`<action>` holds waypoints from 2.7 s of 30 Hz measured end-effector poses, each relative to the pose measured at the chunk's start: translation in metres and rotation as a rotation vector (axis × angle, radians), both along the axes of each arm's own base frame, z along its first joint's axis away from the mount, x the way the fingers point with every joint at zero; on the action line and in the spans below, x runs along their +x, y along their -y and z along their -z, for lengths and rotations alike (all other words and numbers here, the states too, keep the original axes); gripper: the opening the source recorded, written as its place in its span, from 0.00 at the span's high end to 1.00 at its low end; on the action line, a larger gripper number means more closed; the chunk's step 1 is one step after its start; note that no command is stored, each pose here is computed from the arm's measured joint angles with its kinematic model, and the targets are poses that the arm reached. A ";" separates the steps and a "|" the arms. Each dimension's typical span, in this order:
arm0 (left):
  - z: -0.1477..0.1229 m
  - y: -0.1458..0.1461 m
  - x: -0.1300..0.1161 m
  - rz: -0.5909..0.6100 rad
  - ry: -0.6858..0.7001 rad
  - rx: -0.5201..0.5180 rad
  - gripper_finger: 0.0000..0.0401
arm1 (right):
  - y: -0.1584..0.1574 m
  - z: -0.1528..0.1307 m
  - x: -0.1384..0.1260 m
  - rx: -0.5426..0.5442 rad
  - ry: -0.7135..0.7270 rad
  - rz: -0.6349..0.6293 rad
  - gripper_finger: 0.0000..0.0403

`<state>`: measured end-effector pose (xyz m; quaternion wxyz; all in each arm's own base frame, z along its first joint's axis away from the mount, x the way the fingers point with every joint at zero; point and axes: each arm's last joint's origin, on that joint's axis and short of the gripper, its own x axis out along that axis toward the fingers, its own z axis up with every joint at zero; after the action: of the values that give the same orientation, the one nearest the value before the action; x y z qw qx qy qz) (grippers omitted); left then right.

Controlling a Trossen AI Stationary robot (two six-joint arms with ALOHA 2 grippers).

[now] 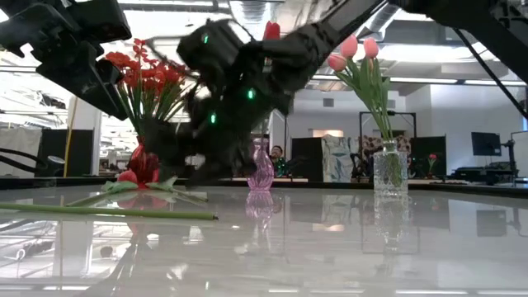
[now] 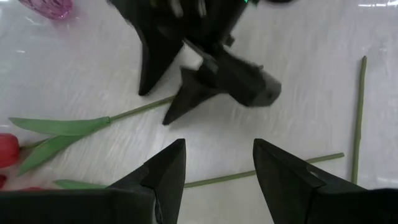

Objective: Sort flowers into vase by color
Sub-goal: Put the top right red tulip into the purple vase

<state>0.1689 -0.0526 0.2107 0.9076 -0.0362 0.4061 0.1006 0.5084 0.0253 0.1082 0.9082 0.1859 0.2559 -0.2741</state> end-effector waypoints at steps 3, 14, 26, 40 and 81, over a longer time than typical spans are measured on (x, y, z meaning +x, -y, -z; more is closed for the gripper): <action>0.000 0.000 0.000 -0.002 0.004 0.001 0.56 | -0.001 0.011 0.003 0.007 0.012 -0.011 0.37; -0.001 0.000 0.001 0.001 0.009 0.014 0.56 | -0.009 0.019 -0.004 -0.050 -0.078 0.026 0.72; -0.001 0.000 0.000 0.010 0.007 0.029 0.56 | -0.012 0.004 -0.012 -0.077 -0.162 -0.004 0.96; -0.006 0.011 -0.012 0.094 0.194 0.058 0.56 | 0.001 -0.076 -0.094 -0.140 -0.514 0.169 0.96; 0.008 0.002 0.061 0.055 1.071 -0.160 0.56 | -0.018 -0.110 -0.139 -0.024 0.734 -0.359 0.95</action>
<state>0.2296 -0.0544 0.2031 0.9842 -0.1411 -0.1061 0.0130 0.3690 0.0428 0.2179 0.9747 0.2133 -0.0600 -0.0297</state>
